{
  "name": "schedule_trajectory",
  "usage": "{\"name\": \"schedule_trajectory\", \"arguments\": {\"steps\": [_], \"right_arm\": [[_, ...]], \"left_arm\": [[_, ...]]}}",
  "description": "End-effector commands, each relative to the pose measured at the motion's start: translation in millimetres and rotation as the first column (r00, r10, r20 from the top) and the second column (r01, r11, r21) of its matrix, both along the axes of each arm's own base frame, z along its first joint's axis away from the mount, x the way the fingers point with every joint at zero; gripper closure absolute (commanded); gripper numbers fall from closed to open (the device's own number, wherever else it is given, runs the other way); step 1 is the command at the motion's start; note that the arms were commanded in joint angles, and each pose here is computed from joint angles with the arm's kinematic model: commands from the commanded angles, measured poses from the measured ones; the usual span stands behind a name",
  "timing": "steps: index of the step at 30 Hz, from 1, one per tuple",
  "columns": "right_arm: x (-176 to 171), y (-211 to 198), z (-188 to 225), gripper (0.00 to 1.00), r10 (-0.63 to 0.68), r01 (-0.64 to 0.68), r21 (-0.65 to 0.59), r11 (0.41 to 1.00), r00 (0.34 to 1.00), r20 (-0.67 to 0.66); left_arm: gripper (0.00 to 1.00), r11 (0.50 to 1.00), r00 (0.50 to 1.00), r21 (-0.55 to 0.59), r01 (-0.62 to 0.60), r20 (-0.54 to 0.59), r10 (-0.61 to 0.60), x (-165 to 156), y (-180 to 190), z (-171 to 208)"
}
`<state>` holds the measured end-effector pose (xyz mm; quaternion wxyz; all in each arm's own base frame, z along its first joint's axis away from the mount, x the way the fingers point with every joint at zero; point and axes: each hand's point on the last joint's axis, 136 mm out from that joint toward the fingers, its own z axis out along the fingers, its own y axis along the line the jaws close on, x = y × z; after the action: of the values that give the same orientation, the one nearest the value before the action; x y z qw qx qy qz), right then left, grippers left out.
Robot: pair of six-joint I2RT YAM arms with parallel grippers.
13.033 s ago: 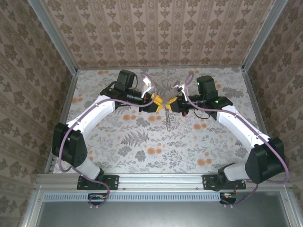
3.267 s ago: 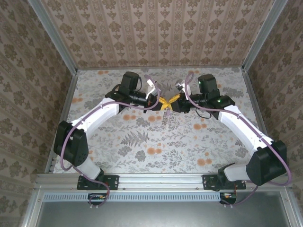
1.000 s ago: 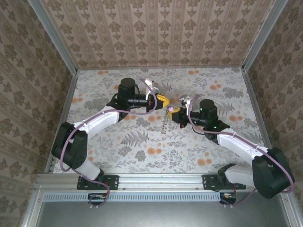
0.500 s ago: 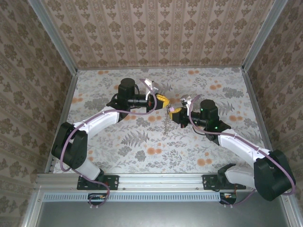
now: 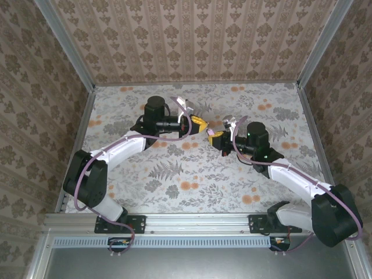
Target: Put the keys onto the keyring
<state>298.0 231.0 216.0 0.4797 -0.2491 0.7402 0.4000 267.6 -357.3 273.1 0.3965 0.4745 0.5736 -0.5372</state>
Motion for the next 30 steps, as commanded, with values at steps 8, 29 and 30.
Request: {"name": "schedule_trajectory", "arguments": {"steps": [8, 29, 30], "right_arm": [[3.4, -7.4, 7.4, 1.00, -0.037, 0.037, -0.036, 0.999, 0.999, -0.001], [8.1, -14.6, 21.0, 1.00, -0.089, 0.088, -0.114, 0.990, 0.996, -0.003], [8.5, -16.5, 22.3, 1.00, -0.098, 0.098, -0.119, 0.988, 0.995, 0.005]], "left_arm": [[1.00, 1.000, 0.999, -0.003, -0.014, 0.038, 0.014, -2.3, 3.4, 4.4], [1.00, 0.999, 0.998, 0.043, -0.031, 0.062, 0.028, -5.8, 1.7, -6.7], [1.00, 0.999, 0.998, 0.044, -0.031, 0.062, 0.028, -5.8, 1.6, -7.1]]}}
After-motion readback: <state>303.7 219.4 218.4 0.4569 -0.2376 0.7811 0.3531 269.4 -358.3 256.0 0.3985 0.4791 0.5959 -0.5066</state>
